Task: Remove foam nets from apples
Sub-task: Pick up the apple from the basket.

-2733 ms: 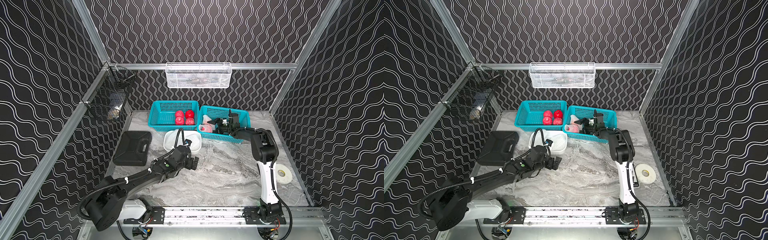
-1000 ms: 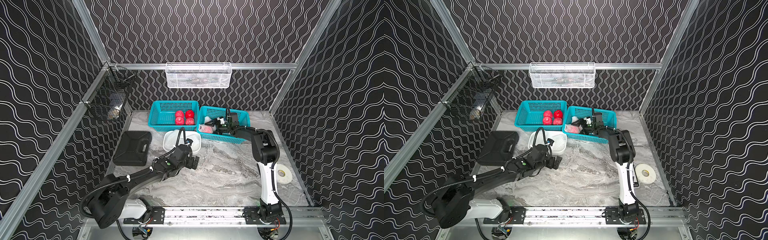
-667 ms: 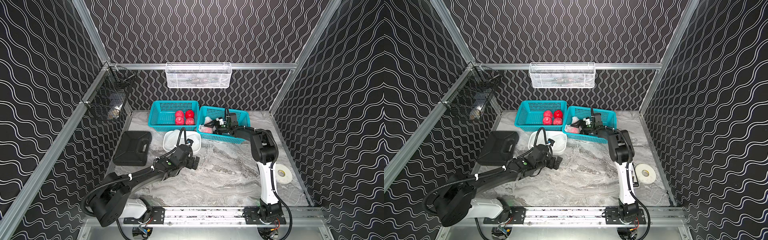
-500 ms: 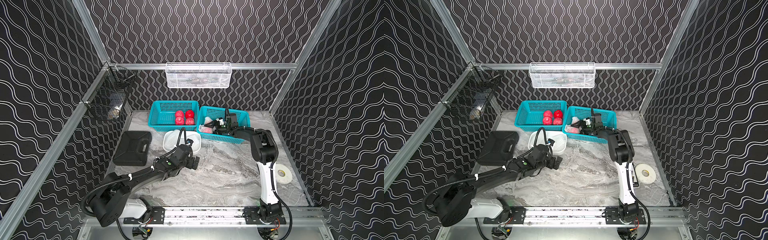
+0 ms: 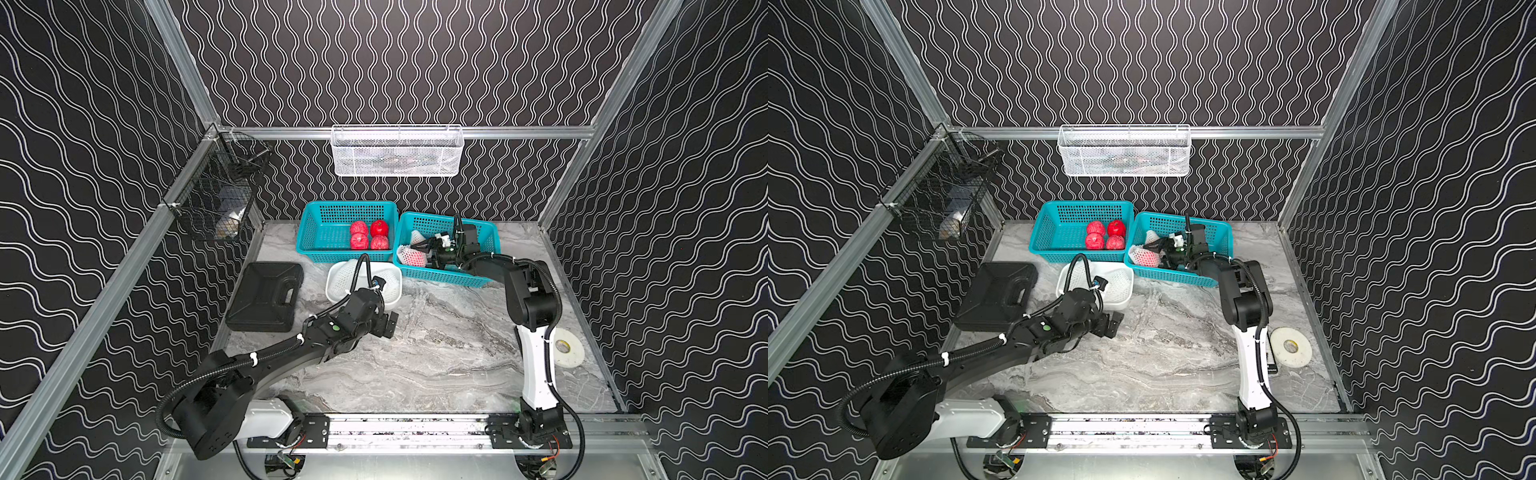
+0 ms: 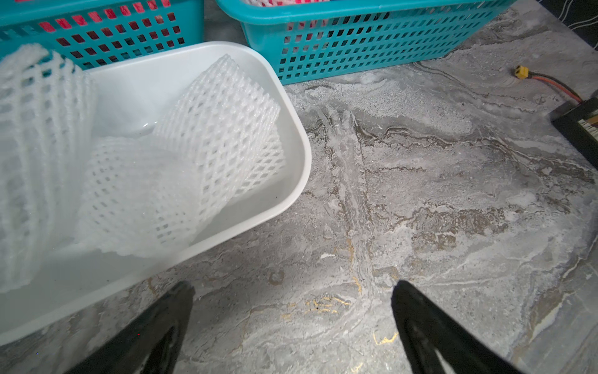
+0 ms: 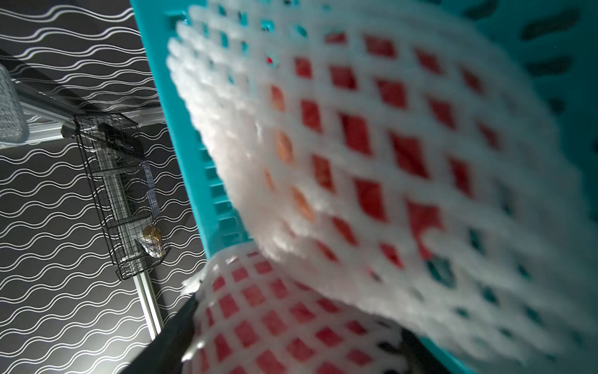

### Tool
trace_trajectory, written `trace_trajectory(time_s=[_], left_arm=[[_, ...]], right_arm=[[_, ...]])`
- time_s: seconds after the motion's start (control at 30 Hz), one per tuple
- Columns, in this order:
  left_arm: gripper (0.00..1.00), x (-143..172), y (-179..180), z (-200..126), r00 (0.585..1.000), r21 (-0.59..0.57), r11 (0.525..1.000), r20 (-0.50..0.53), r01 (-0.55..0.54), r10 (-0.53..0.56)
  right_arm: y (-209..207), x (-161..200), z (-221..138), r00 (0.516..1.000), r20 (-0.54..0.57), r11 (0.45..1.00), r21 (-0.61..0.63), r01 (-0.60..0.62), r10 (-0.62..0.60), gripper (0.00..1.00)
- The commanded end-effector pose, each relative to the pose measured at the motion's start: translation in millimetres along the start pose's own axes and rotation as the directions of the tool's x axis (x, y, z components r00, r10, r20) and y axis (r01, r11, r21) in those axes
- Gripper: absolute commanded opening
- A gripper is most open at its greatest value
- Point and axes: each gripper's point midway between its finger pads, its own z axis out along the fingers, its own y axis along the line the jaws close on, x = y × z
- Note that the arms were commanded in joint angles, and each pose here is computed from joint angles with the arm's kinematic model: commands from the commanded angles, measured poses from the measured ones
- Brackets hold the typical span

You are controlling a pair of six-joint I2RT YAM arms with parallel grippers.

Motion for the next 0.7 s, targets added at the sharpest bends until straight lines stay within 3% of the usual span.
trace_trajectory(time_s=[0.0, 0.67], left_arm=[[0.99, -9, 1, -7, 1.000, -0.011, 1.000, 0.026, -0.003, 0.003], [0.99, -32, 2, -33, 0.994, -0.006, 1.000, 0.108, 0.011, -0.010]], right_arm=[[19, -4, -7, 0.999, 0.019, 0.999, -0.038, 0.031, -0.031, 0.70], [96, 5, -56, 0.984, 0.086, 0.982, -0.096, 0.164, -0.156, 0.70]])
